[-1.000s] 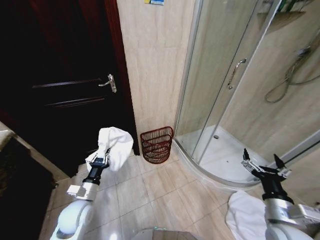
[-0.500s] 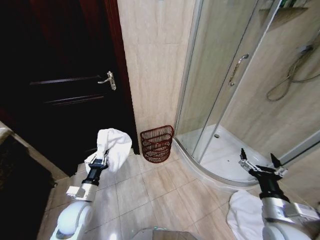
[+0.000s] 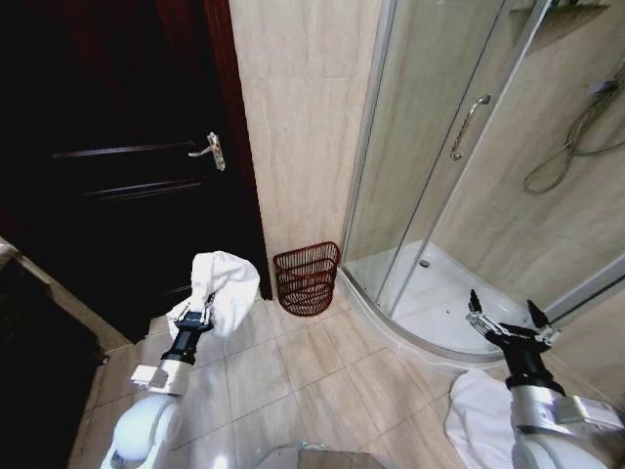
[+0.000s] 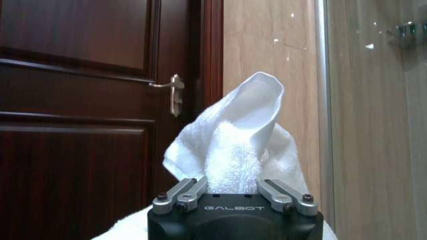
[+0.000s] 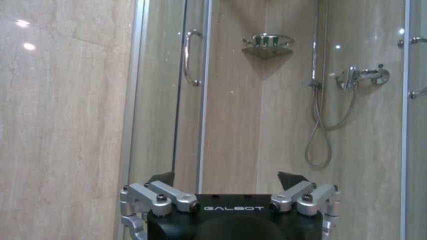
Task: Discard the used towel into the hamper.
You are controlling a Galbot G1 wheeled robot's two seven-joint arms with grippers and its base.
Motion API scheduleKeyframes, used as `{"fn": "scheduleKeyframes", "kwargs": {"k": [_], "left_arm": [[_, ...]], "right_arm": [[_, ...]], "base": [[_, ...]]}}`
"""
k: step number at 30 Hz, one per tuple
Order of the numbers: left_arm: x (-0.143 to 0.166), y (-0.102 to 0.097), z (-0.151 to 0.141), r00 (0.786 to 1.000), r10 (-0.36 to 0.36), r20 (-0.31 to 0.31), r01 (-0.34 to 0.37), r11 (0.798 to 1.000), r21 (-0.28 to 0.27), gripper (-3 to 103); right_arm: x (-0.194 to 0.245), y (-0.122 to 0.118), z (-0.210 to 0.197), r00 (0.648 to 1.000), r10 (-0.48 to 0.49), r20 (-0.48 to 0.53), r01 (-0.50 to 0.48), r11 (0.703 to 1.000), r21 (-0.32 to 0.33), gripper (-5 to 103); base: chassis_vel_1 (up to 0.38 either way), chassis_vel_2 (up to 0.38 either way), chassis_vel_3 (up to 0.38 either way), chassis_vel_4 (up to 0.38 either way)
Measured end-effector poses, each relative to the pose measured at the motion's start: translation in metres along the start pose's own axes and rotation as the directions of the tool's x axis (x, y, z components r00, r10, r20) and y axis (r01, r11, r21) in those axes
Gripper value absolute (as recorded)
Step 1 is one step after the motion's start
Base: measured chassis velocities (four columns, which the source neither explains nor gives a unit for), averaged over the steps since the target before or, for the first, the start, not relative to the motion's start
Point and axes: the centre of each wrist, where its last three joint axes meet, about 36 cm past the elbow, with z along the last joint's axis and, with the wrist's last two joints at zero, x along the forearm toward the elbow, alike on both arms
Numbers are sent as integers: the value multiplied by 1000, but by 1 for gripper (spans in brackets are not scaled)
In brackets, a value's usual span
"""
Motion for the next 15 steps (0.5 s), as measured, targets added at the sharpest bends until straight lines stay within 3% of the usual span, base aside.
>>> {"fn": "scheduleKeyframes", "kwargs": {"k": [15], "left_arm": [[4, 0, 2, 1000, -3, 3, 3, 1000, -9, 15]], "right_arm": [[0, 1, -3, 1000, -12, 5, 12, 1000, 2, 100]], "base": [[0, 0, 0, 0]]}}
